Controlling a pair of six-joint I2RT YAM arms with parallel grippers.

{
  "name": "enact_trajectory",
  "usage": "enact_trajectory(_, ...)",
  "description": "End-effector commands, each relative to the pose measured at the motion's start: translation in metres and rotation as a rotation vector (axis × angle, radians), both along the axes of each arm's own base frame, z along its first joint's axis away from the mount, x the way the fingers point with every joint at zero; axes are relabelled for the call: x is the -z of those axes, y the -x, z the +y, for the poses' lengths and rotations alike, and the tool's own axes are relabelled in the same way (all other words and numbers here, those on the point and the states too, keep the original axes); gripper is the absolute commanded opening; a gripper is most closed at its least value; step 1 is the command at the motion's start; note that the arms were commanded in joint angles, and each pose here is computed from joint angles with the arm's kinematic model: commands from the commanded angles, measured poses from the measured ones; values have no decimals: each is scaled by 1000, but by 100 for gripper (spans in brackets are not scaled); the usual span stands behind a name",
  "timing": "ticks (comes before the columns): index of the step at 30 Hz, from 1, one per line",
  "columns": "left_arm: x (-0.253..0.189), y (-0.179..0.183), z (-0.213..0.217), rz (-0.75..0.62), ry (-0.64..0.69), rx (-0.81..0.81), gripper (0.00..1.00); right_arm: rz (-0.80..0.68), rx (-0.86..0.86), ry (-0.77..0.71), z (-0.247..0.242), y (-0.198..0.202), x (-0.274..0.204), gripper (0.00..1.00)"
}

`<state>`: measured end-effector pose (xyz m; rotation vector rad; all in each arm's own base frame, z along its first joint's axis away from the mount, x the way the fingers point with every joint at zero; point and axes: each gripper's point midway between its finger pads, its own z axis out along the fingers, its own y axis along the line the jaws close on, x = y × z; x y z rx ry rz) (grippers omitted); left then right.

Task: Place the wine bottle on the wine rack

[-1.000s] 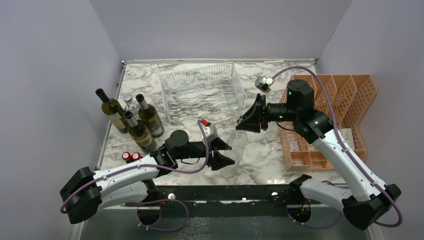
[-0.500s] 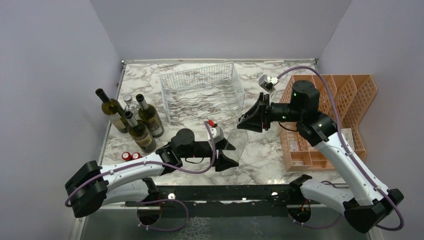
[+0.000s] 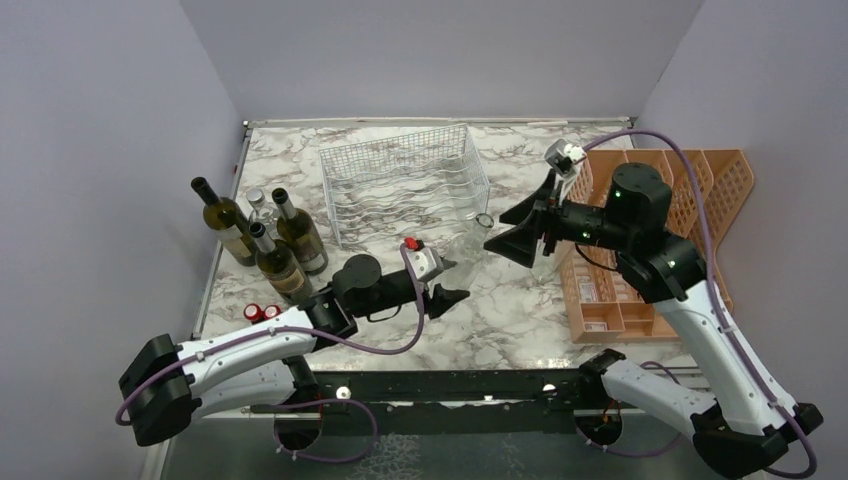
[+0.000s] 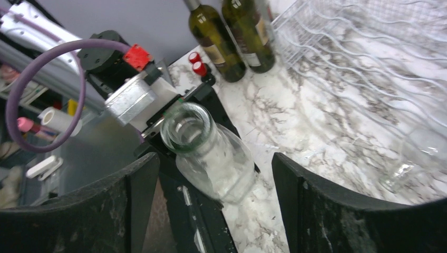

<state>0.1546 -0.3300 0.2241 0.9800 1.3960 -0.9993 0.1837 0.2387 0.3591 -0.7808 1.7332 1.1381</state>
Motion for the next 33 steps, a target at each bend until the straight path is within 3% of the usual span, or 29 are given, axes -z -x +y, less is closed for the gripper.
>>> enact_trajectory(1, -65, -37, 19, -295, -40, -176, 0, -60, 103, -13, -19, 5, -34, 82)
enact_trajectory(9, -64, -71, 51, -520, -397, -291, 0, -123, 88, 7, -21, 5, -54, 82)
enact_trajectory(15, -43, -77, 67, -758, -592, -245, 0, -69, 100, 98, -16, -15, -25, 85)
enact_trajectory(19, -32, -83, 74, -838, -647, -277, 0, 26, 85, 178, -11, -26, 18, 85)
enact_trajectory(33, 5, -84, 71, -863, -712, -235, 0, 171, -68, 318, 33, -14, 101, 85)
